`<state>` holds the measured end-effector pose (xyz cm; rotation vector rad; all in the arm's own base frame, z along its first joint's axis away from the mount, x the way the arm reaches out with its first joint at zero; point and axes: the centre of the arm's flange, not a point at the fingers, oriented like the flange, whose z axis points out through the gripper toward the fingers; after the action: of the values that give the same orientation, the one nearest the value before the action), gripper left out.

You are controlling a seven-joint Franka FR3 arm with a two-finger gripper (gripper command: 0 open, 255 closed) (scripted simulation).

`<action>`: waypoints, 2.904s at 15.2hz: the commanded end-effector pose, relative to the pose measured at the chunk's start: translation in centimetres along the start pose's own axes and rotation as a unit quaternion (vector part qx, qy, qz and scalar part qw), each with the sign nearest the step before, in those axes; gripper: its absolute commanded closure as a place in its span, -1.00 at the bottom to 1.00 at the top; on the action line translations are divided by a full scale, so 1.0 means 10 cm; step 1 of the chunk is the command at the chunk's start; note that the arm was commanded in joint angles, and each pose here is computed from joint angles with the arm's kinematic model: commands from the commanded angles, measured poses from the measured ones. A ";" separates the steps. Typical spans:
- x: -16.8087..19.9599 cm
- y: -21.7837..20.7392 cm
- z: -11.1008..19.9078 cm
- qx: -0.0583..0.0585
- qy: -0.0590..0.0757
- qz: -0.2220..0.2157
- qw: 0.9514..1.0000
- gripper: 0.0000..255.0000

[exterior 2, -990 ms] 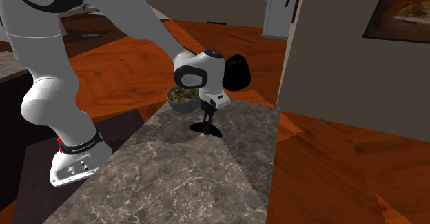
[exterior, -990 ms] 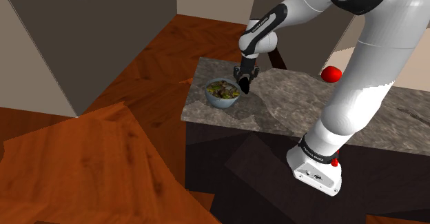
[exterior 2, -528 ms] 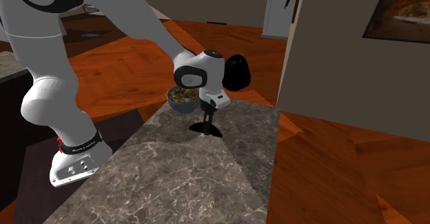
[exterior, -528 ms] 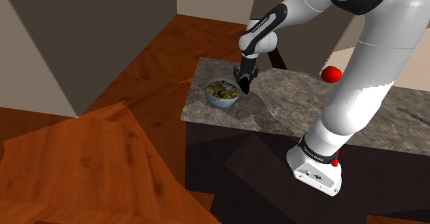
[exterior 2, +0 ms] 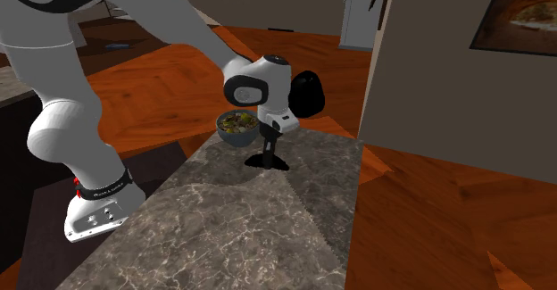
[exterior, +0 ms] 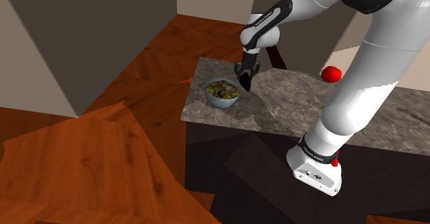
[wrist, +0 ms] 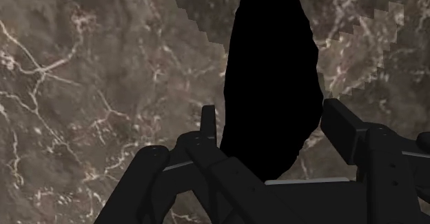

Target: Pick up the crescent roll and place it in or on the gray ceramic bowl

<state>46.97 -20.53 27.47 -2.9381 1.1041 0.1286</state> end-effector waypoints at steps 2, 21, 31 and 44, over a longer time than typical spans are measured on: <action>-0.01 0.01 -0.16 0.000 0.000 0.000 1.000 1.00; -0.09 0.03 -1.16 0.000 0.000 0.000 1.000 1.00; -0.45 -0.36 -1.44 0.000 0.000 0.000 1.000 1.00; -1.48 -1.59 -1.40 0.000 0.000 0.000 1.000 1.00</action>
<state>47.23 -0.13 42.35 -2.9389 1.1019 0.1290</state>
